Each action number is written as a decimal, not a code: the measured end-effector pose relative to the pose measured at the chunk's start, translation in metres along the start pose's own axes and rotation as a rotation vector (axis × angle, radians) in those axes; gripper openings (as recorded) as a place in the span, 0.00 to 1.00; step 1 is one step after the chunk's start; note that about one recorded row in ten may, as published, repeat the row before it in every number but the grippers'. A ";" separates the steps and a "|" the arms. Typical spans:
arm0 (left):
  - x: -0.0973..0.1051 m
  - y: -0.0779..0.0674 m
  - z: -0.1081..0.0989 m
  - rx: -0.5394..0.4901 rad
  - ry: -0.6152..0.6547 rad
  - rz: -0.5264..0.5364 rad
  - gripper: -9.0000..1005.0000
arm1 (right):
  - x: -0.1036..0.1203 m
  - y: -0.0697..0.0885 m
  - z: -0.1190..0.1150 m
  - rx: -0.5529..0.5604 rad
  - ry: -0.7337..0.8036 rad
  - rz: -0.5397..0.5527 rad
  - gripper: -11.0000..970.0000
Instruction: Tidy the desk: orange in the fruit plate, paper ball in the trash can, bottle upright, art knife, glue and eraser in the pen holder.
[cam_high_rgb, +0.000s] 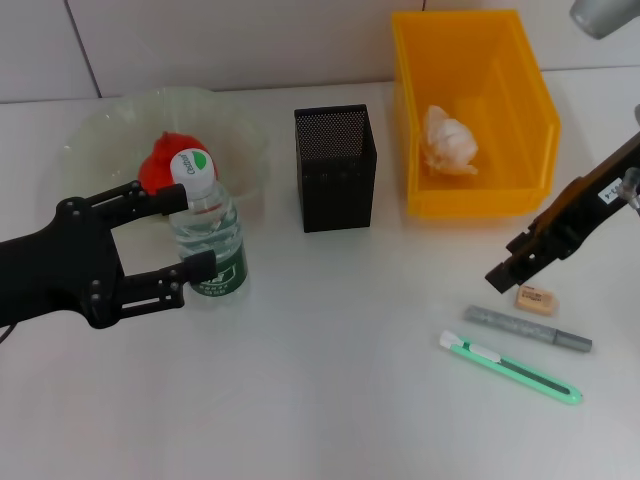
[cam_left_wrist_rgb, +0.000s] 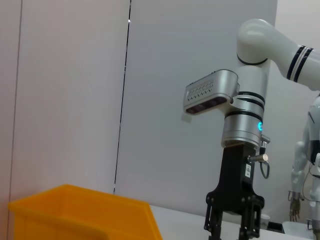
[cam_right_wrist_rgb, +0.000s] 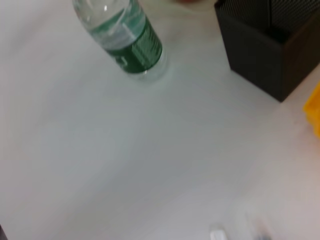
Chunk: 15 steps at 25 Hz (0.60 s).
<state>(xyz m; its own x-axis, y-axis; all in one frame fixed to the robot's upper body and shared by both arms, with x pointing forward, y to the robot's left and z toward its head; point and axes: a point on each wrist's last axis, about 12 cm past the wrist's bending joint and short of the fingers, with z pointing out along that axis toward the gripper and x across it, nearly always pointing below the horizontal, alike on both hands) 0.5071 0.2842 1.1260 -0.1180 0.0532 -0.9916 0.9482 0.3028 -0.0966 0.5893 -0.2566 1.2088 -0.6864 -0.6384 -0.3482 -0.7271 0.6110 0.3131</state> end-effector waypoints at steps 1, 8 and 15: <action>0.000 0.000 0.000 0.000 0.000 -0.001 0.80 | 0.000 0.001 0.002 0.005 0.019 -0.004 0.66; -0.001 0.002 0.002 -0.001 0.000 0.000 0.80 | -0.002 0.005 0.008 0.054 0.110 -0.006 0.66; 0.000 0.004 0.006 0.005 -0.006 -0.012 0.80 | -0.007 0.012 0.015 0.072 0.146 -0.031 0.66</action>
<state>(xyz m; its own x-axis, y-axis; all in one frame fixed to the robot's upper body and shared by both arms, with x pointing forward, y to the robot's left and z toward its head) 0.5125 0.2800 1.1251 -0.1279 0.0439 -0.9908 0.9481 0.2985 -0.1092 0.5855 -0.2379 1.2016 -0.6621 -0.7155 -0.2229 -0.7487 0.6186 0.2384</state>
